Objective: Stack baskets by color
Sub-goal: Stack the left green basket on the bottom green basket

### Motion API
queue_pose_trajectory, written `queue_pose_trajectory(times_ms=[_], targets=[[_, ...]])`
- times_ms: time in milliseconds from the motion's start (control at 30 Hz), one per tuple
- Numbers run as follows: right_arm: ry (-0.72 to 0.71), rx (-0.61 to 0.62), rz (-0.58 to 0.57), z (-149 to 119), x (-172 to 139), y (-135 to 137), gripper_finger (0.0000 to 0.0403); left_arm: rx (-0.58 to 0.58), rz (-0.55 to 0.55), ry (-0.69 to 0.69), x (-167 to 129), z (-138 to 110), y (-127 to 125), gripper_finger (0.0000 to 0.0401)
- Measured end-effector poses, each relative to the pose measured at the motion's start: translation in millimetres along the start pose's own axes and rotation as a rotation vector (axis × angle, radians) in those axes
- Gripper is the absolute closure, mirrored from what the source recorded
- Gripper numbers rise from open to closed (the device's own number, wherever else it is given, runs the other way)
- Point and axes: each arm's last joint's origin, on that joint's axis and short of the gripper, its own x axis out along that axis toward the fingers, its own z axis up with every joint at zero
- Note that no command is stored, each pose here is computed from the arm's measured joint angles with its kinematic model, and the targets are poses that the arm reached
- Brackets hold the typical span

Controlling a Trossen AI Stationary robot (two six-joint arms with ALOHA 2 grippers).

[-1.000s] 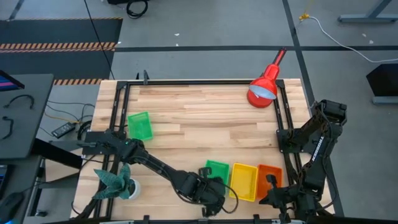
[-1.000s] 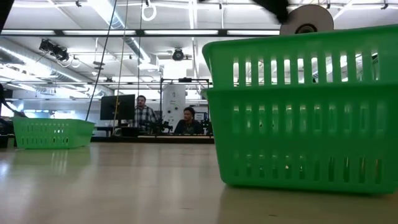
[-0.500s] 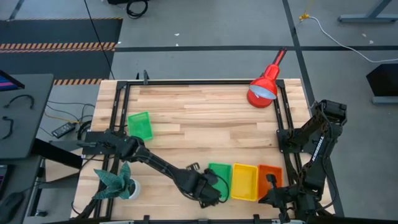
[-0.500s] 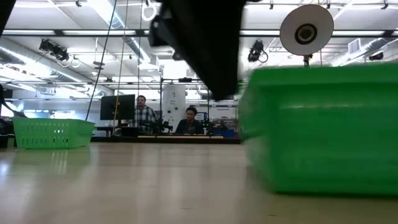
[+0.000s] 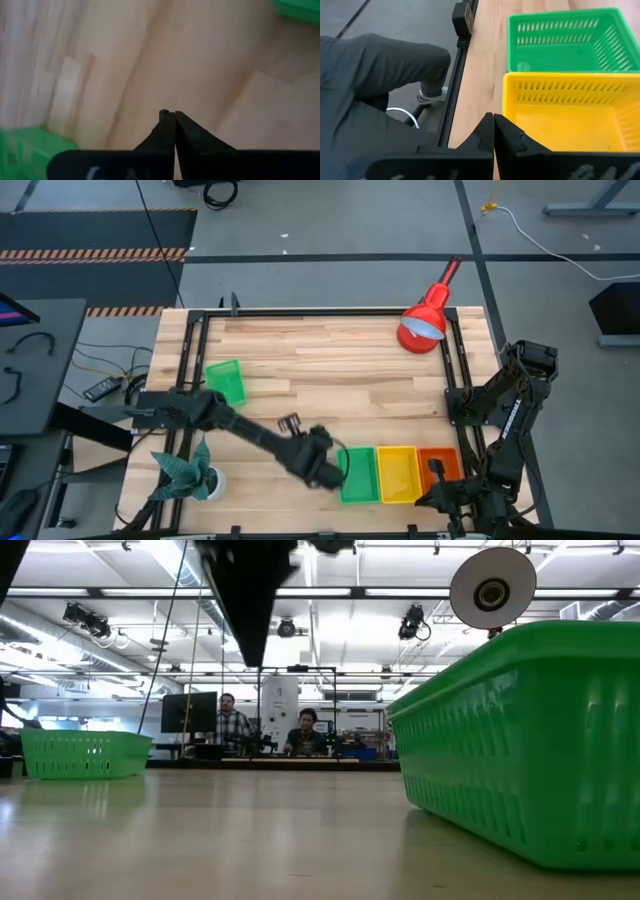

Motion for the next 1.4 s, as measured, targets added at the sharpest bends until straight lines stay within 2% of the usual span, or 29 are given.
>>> queue_pose_trajectory(times_ms=[100,167,267,400,567,667,767,967,1200,1400], targets=[[-0.006,-0.007,0.0,0,0,0,0.04,0.008,0.03,0.028,10,10,32,0.0385],[-0.014,-0.015,0.001,1,0,1,0.04,-0.01,0.117,0.105,24,9,61,0.0369],[-0.025,-0.018,-0.002,1,0,1,0.04,-0.071,0.159,0.181,48,3,104,0.0341],[-0.032,-0.04,-0.006,1,0,1,0.04,-0.167,0.182,0.339,69,-23,161,0.0297],[-0.042,-0.042,-0.015,2,0,1,0.04,-0.256,0.096,0.432,91,-58,198,0.0237],[-0.058,-0.045,-0.027,2,0,0,0.04,-0.247,0.019,0.453,105,-75,201,0.0212],[-0.06,-0.044,-0.028,2,0,0,0.04,-0.186,0.009,0.499,114,-90,199,0.02],[-0.063,-0.041,-0.027,3,0,0,0.04,-0.081,-0.005,0.485,125,-108,185,0.0215],[-0.063,-0.043,-0.027,3,0,0,0.04,-0.058,0.008,0.477,109,-105,178,0.0256],[-0.064,-0.043,-0.026,3,0,0,0.04,0.028,0.005,0.449,89,-96,175,0.0254]])
